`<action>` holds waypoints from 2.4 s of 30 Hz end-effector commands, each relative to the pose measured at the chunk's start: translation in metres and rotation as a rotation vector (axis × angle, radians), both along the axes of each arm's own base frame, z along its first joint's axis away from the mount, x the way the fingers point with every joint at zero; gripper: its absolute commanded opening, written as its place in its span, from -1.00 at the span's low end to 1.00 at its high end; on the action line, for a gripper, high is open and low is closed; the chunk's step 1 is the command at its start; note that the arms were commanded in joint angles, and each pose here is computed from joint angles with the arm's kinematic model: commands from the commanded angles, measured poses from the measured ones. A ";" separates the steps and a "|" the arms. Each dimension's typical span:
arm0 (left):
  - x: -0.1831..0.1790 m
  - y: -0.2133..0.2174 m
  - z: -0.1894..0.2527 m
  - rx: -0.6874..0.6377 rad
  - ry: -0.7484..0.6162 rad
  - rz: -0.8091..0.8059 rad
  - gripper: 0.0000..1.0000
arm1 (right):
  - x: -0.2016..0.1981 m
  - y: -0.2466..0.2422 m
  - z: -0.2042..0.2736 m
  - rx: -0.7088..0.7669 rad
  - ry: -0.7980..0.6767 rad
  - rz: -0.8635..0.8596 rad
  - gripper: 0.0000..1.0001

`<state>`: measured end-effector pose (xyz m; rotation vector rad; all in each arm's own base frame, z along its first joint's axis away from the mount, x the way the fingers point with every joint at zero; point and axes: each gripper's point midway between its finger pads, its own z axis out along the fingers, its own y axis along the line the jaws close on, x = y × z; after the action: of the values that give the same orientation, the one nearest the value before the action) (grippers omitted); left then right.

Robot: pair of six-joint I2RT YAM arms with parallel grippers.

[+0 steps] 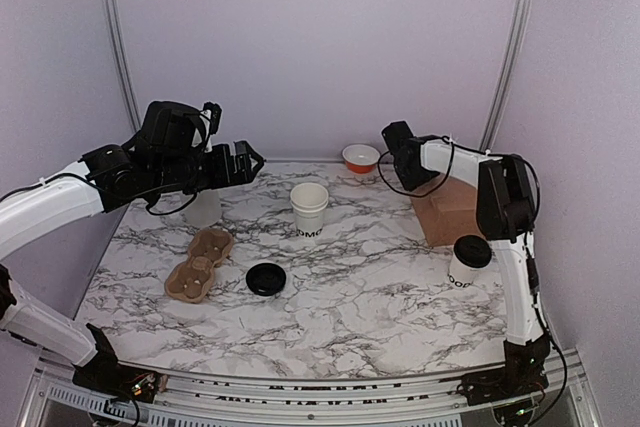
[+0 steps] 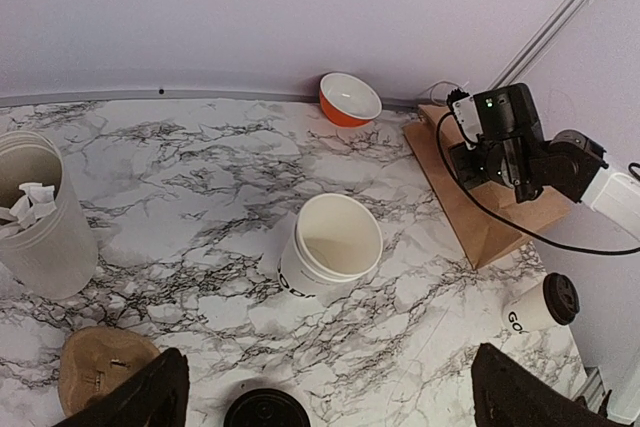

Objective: Pack the takeout coffee

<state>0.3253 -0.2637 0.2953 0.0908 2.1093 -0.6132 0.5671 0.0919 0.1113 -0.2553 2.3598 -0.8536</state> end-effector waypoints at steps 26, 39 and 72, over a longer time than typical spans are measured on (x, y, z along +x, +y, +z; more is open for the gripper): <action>0.007 -0.015 0.005 -0.018 0.016 -0.036 0.98 | 0.000 0.032 0.130 0.078 -0.345 0.052 -1.00; 0.025 -0.046 0.013 -0.056 0.039 -0.093 0.99 | -0.041 0.052 0.212 0.309 -0.527 0.141 -1.00; 0.120 -0.103 0.053 -0.205 0.041 0.006 0.41 | -0.230 0.156 0.252 0.873 -0.855 0.697 -1.00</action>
<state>0.4244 -0.3864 0.3458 0.1353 2.0619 -0.7963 0.3612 0.2445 0.3277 -0.2857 1.6209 0.2890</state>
